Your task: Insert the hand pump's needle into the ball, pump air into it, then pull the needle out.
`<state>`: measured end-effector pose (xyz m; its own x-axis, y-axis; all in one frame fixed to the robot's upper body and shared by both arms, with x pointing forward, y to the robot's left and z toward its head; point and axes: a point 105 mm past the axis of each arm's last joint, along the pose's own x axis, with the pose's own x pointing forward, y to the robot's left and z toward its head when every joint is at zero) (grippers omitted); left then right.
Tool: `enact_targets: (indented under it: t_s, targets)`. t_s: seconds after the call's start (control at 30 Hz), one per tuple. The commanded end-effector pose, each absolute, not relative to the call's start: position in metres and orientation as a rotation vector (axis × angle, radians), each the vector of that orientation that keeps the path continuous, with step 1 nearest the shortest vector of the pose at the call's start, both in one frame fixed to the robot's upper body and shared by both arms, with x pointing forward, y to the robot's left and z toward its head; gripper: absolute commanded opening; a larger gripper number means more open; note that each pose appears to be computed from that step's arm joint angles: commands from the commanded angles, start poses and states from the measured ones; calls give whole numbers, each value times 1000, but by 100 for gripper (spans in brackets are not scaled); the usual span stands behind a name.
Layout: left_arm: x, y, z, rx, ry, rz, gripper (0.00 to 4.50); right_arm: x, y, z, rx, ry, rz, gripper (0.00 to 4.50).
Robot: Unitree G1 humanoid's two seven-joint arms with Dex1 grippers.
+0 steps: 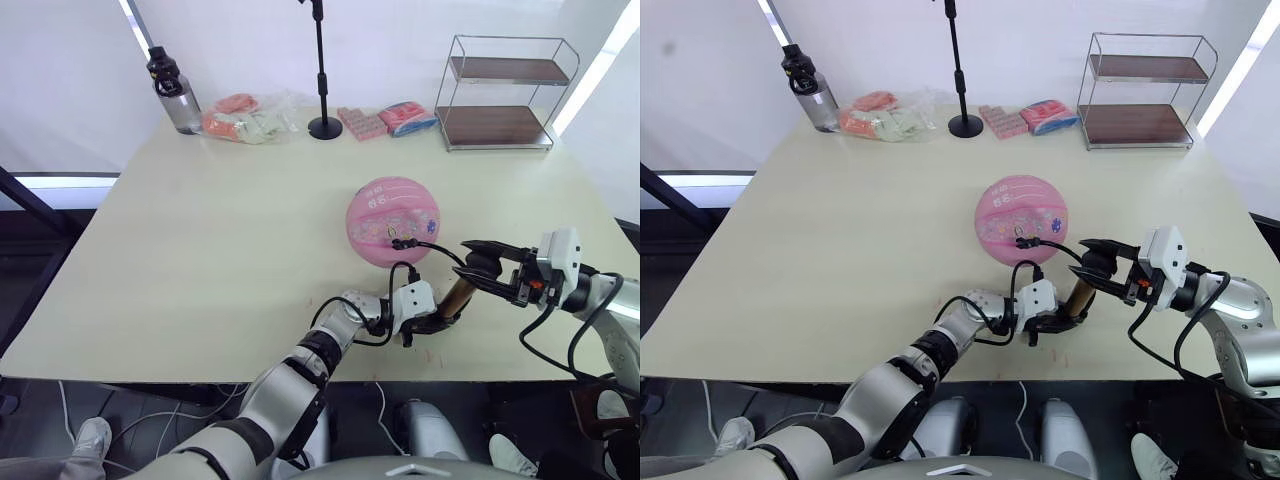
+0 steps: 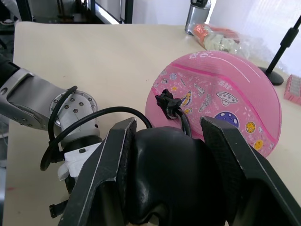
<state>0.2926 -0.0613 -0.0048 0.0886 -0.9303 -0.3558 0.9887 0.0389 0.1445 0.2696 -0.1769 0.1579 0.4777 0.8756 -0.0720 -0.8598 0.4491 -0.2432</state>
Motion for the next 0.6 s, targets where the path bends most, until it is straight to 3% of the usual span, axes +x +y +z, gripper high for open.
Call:
enact_targets:
  t_s: [0.03, 0.27, 0.6]
  targets:
    - [281, -41, -38, 421, 344, -1489, 108, 268, -192, 208, -269, -170, 1065, 175]
    - [281, -41, -38, 425, 343, -1492, 108, 260, -206, 279, -258, -243, 1080, 175]
    - [280, -42, -38, 422, 343, -1495, 108, 254, -209, 315, -306, -294, 1072, 175]
